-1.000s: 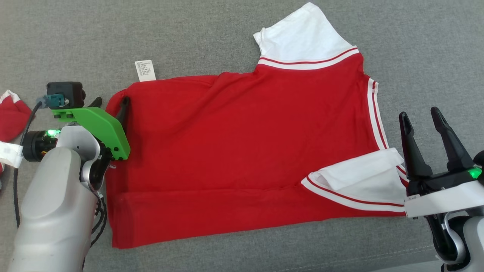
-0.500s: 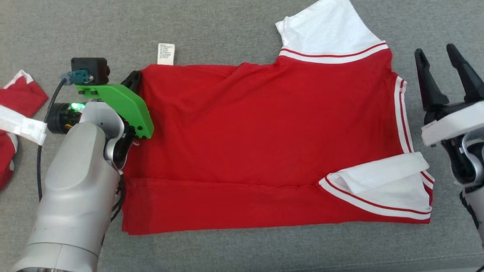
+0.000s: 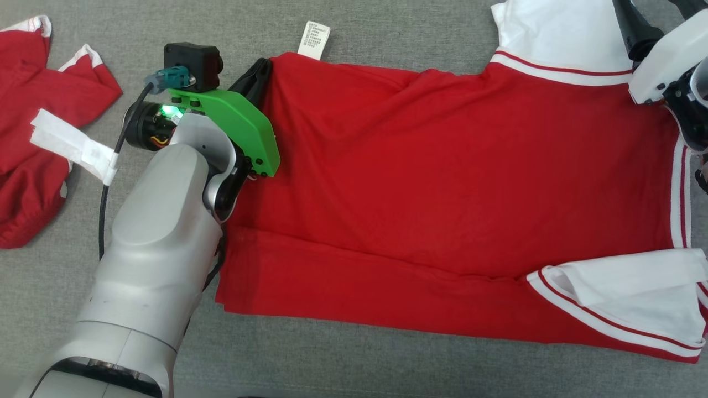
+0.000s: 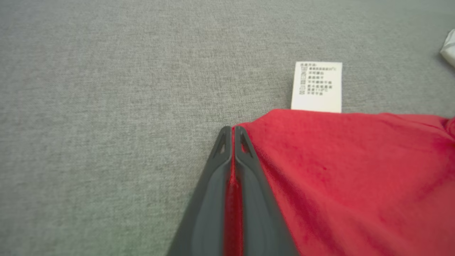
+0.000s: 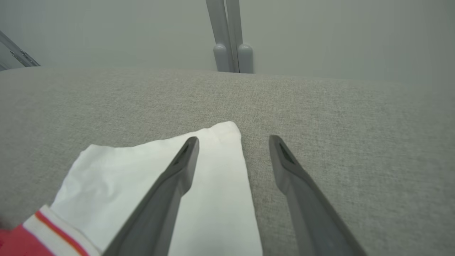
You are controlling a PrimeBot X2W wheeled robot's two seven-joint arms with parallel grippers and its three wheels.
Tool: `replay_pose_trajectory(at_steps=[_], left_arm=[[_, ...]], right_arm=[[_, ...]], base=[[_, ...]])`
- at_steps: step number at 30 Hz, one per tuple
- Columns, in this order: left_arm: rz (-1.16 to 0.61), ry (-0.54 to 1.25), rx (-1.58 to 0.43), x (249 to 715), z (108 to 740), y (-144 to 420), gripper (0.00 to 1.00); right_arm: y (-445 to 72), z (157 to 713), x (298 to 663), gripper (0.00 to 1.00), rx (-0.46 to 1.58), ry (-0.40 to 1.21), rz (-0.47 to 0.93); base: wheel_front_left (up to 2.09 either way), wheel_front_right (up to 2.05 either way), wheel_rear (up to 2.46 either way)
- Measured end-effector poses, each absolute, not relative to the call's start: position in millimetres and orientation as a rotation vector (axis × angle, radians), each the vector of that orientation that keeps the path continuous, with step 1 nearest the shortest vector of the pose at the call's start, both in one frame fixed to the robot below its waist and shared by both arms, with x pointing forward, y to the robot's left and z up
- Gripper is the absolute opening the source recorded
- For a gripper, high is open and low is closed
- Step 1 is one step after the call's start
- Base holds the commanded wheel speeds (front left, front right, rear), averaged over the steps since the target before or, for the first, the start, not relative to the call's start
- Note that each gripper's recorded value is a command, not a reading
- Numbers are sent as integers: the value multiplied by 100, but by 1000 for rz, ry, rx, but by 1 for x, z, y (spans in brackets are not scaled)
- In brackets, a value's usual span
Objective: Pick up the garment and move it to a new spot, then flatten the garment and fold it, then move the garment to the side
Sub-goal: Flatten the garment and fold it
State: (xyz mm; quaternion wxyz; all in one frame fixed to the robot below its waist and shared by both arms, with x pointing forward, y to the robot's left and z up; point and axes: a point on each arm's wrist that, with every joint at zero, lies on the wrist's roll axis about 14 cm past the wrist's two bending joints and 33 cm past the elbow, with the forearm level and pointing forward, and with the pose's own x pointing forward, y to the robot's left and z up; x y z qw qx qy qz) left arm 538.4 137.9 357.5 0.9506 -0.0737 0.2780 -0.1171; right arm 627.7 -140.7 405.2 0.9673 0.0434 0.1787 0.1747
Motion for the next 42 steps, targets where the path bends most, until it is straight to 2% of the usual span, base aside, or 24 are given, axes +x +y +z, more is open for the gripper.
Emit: replay_pose_trajectory(at_steps=[8, 9, 10, 11, 12, 13, 15, 22, 29, 35, 42], left_arm=[[-229, 550, -175, 537, 355, 141, 0], [-228, 546, -179, 537, 355, 141, 0], [-227, 540, -178, 538, 356, 142, 0], [-227, 537, -177, 538, 356, 143, 0], [-228, 531, -176, 539, 358, 143, 0], [-227, 525, -176, 539, 358, 144, 0], [-226, 508, -178, 540, 361, 145, 0], [-216, 393, -169, 548, 387, 154, 0], [-215, 320, -137, 546, 412, 162, 0], [-212, 294, -127, 534, 417, 163, 0], [-176, 270, -167, 498, 416, 166, 0]], right_arm=[[-128, 380, 638, 100, 19, 540, 393], [-126, 381, 639, 64, 13, 544, 400], [-124, 381, 639, 46, 11, 557, 405], [-122, 379, 638, 36, 8, 572, 412], [-120, 379, 637, 13, -3, 576, 422], [-120, 380, 639, 0, -6, 577, 423], [-118, 381, 640, 0, -7, 578, 426], [-113, 419, 648, 0, 60, 388, 433], [-131, 459, 628, 0, 153, 210, 425], [-151, 464, 588, 0, 186, 156, 425], [-162, 450, 514, 0, 275, 195, 413]], base=[[0, 0, 0], [0, 0, 0], [0, 0, 0], [0, 0, 0], [0, 0, 0], [0, 0, 0], [0, 0, 0], [0, 0, 0], [0, 0, 0], [0, 0, 0], [0, 0, 0]])
